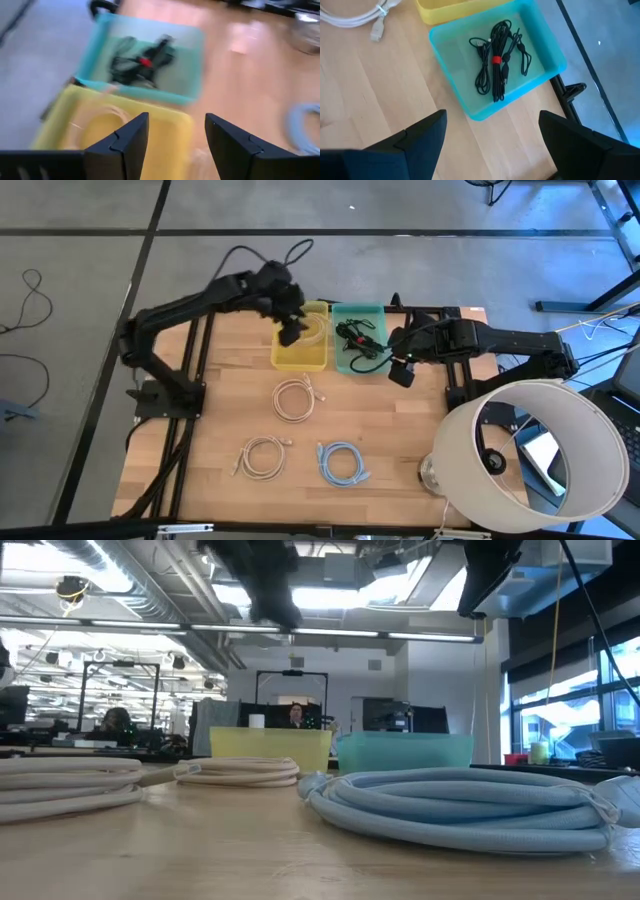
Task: Pick & Place USB Port
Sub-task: Put the light brown HDMI cable into the yellow bin
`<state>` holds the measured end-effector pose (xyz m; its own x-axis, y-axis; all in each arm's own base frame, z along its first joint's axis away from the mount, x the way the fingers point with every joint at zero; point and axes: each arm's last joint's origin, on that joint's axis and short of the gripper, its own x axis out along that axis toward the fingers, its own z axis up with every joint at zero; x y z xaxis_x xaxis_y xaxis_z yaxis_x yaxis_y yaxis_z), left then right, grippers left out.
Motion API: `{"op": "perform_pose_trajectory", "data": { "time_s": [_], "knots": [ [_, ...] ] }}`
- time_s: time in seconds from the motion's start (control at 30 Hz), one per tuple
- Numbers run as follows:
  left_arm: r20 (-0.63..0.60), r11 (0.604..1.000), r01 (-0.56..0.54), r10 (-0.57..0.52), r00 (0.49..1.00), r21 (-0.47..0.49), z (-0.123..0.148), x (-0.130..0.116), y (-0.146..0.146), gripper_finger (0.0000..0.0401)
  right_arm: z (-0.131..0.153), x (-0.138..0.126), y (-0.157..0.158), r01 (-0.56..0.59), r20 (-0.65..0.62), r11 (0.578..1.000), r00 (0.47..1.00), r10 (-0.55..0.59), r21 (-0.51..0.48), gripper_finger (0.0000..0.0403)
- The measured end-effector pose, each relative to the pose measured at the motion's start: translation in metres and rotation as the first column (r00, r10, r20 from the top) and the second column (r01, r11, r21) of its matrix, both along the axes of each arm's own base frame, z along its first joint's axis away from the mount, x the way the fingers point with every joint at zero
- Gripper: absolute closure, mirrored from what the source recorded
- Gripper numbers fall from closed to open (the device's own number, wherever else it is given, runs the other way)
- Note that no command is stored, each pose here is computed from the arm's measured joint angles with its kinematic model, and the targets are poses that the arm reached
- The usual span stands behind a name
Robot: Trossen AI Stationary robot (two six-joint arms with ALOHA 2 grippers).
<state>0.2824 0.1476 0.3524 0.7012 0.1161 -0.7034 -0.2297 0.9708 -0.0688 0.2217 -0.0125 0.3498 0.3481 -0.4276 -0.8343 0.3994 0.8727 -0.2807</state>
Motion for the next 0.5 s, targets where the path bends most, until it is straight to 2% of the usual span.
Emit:
{"op": "perform_pose_trajectory", "data": {
  "time_s": [0.17,0.27,0.37,0.5],
  "knots": [
    [0.002,0.995,0.081,-0.081,0.997,-0.063,0.029,-0.026,-0.059,0.0212,-0.001,-0.002,0.004,-0.003,-0.012,1.0,1.0,0.003,0.006,0.0082],
    [-0.013,0.988,0.111,-0.113,0.994,-0.105,0.037,-0.035,-0.093,0.0212,-0.001,-0.002,0.007,-0.014,-0.016,1.0,1.0,0.014,0.005,0.0082],
    [-0.072,0.985,0.097,-0.108,0.991,-0.144,0.035,-0.037,-0.125,0.0212,-0.001,-0.002,0.009,-0.025,-0.016,1.0,1.0,0.025,0.004,0.0082],
    [-0.165,0.995,0.031,-0.047,0.985,-0.094,0.02,-0.035,-0.164,0.0214,-0.001,-0.002,0.012,-0.039,-0.016,0.999,0.999,0.039,0.003,0.0082]
  ]
}}
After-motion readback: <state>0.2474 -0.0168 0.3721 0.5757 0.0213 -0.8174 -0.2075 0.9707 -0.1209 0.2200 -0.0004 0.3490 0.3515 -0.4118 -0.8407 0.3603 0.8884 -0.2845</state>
